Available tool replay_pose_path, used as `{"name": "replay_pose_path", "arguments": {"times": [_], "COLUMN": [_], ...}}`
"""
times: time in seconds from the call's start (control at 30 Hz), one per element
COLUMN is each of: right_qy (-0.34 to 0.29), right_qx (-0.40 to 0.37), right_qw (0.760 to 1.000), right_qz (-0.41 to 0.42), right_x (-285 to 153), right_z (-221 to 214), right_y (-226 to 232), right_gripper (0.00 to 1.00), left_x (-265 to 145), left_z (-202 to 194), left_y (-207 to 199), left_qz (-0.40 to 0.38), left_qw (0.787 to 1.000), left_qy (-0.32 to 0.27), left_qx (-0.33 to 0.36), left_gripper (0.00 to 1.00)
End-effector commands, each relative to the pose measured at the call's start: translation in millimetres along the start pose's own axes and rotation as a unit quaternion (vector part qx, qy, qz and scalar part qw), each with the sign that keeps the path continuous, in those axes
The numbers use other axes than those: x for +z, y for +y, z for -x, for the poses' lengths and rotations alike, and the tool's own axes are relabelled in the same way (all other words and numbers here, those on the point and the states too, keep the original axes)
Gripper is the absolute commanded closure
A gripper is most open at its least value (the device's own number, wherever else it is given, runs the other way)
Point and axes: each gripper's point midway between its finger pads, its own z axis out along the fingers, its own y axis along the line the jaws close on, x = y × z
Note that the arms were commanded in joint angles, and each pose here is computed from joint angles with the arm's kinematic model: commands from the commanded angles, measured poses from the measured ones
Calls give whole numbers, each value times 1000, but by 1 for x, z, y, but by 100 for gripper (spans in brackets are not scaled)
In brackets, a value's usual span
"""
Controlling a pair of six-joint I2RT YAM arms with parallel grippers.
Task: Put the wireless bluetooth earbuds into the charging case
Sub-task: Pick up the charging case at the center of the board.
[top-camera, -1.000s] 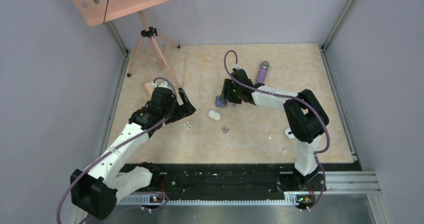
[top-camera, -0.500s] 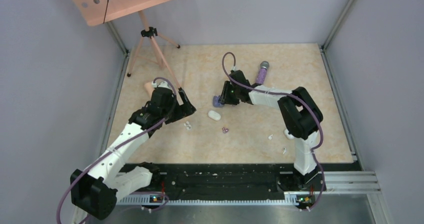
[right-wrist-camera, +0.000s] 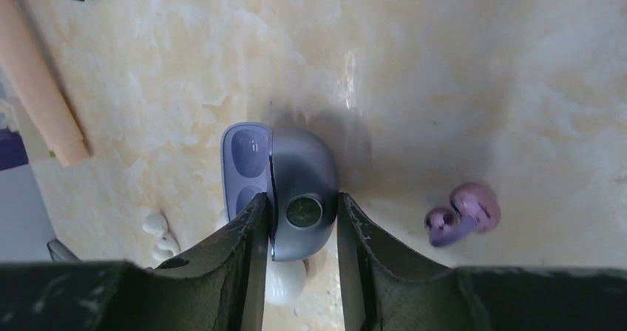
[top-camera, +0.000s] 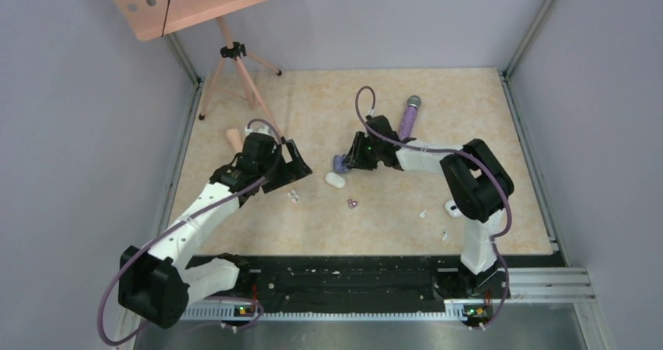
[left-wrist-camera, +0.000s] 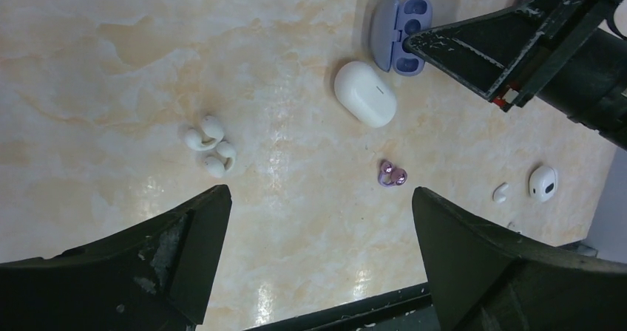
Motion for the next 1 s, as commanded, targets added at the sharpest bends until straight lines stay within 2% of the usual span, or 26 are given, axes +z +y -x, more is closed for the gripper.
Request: {"name": "replay_pose_path", "arguments": {"times": [0.0,0.13,0.3,0.53,0.7,0.83,0.97], "right_qy": [-35,-38,-40,-25,-4,7,22], "right_qx": [0,-2,-2,-5,-5,-8,-7], "right_qw": [996,990,978,957,940,932,923], "right_qz": [85,138,204,289,341,362,383], "right_x": [-36,-63,-97,-133,-148,-155,-160], "right_z": [20,15,12,13,11,8,3], "right_y": [36,49,67,99,119,125,131], "right_gripper": [81,81,82,84,84,85,85], "left_x": [11,14,4,-23,-30,-35,-39], "left_z": [2,2,3,10,9,15,17], "left_y": [-32,-53,-77,-102,-110,-116,-120], "left_qz": [-71,-158,-259,-337,-364,-390,-403], "left_qw": [997,984,957,934,923,916,910], "left_qy": [36,83,130,115,123,100,92], "left_qx": [-3,-27,-13,13,-1,-7,-22], "left_gripper": [3,5,5,6,9,10,15]}}
